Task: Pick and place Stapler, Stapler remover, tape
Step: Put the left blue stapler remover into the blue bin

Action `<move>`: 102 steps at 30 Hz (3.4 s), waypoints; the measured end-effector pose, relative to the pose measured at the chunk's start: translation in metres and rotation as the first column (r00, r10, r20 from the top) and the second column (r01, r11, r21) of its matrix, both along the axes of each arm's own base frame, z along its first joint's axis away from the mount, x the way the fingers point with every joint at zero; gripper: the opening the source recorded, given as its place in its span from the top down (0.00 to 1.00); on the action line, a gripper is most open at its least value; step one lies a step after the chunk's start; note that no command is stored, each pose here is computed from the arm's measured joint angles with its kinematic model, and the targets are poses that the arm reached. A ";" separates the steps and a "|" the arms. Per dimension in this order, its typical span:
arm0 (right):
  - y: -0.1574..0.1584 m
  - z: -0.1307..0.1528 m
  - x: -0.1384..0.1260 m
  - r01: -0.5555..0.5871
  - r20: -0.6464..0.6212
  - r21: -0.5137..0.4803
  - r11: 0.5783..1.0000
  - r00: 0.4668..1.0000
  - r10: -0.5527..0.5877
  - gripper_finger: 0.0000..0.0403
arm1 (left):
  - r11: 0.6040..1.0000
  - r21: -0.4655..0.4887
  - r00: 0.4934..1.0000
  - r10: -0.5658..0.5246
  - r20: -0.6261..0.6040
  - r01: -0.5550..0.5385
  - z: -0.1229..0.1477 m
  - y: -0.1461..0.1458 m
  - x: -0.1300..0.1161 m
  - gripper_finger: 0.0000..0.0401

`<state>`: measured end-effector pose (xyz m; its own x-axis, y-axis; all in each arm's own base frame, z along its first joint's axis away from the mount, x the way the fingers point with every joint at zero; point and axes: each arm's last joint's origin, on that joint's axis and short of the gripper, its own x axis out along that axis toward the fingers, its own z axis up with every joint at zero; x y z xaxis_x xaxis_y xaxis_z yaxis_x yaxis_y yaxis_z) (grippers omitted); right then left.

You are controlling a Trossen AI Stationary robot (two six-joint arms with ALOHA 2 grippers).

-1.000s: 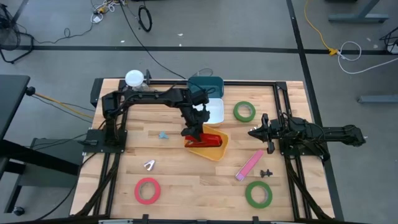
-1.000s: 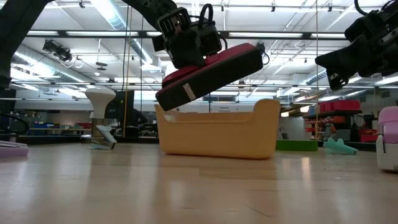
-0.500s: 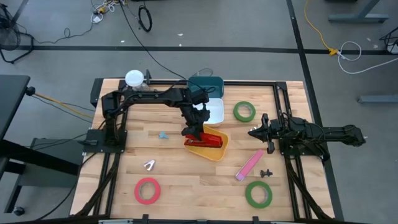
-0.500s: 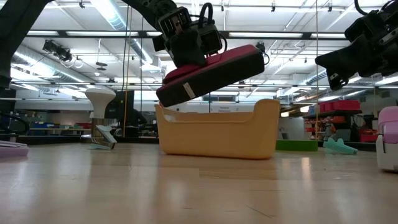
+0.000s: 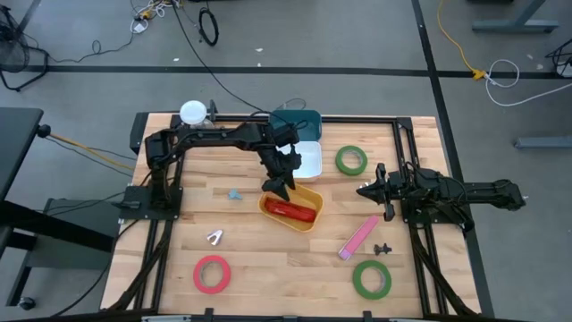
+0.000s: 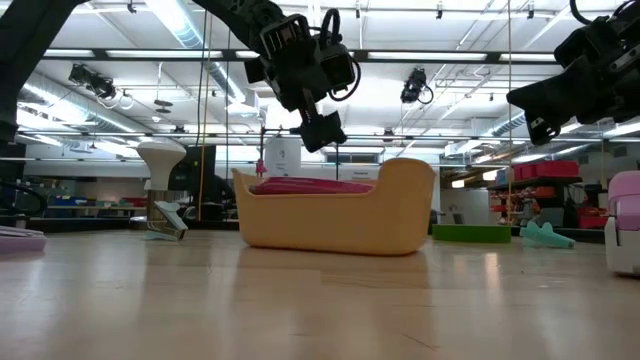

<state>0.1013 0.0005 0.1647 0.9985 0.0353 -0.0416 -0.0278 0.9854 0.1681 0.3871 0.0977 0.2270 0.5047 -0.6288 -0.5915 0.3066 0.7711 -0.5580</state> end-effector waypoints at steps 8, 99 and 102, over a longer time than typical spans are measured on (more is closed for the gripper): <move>0.000 0.000 0.000 0.000 0.000 0.000 1.000 1.000 0.000 0.98 | 1.000 0.004 1.000 0.019 -0.005 -0.019 0.000 0.006 -0.002 0.16; 0.000 0.000 0.000 0.007 -0.001 0.000 1.000 1.000 -0.007 0.98 | 0.881 0.473 0.985 -0.098 0.143 0.019 0.066 -0.023 0.004 1.00; 0.000 0.000 0.000 0.007 -0.001 0.000 1.000 1.000 -0.007 0.98 | 0.881 0.471 0.979 -0.056 0.196 -0.044 0.088 -0.016 -0.010 1.00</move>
